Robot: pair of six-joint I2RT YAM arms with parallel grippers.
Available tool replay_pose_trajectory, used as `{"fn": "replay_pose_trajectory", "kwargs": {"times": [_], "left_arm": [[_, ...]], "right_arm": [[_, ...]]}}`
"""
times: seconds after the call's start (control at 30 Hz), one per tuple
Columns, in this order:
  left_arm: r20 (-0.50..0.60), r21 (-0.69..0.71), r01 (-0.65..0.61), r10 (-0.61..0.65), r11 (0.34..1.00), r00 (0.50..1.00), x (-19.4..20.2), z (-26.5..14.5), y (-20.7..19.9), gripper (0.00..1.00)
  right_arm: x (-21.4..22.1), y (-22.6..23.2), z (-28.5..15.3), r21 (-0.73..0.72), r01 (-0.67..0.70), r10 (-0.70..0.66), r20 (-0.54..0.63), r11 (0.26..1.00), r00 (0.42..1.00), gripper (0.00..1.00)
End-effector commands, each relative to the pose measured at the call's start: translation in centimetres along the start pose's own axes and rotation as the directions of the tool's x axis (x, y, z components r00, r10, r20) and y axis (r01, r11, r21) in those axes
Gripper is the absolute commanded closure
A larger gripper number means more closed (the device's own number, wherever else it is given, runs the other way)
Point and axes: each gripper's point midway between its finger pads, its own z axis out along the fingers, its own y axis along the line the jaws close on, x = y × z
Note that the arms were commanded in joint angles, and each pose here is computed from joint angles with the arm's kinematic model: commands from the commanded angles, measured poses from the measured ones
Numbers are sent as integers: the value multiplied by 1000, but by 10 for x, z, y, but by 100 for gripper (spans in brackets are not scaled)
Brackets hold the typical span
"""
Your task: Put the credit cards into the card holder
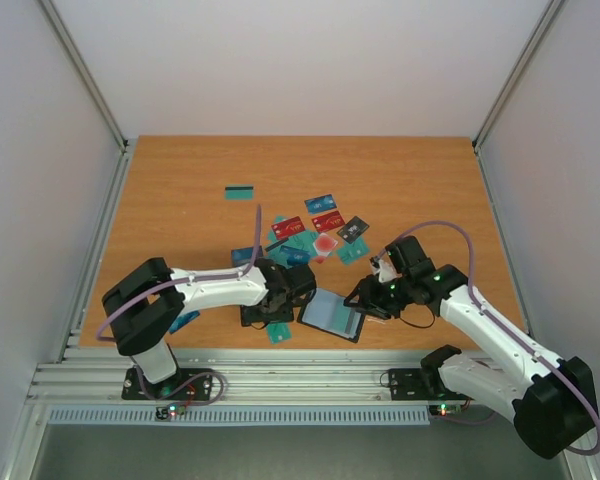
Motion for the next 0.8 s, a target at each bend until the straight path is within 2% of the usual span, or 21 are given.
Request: {"fn": "replay_pose_trajectory", "kwargs": {"times": [0.0,0.07,0.4,0.77], "left_arm": [[-24,104,41,-38,994,999,-1,16,-18,22],[-39,143,33,-27,989,999,2,20,-24,23],[-54,144,37,-30,989,998,7,23,-21,23],[-142,124,16,2,992,990,33,45,-8,40]], "right_arm": [[4,-2,-1,2,6,-6,4,1000,1000,60],[4,-2,-1,2,5,-5,3,1000,1000,59],[3,-2,-1,8,7,-7,3,1000,1000,60],[4,-5,1,11,-5,5,3,1000,1000,60]]}}
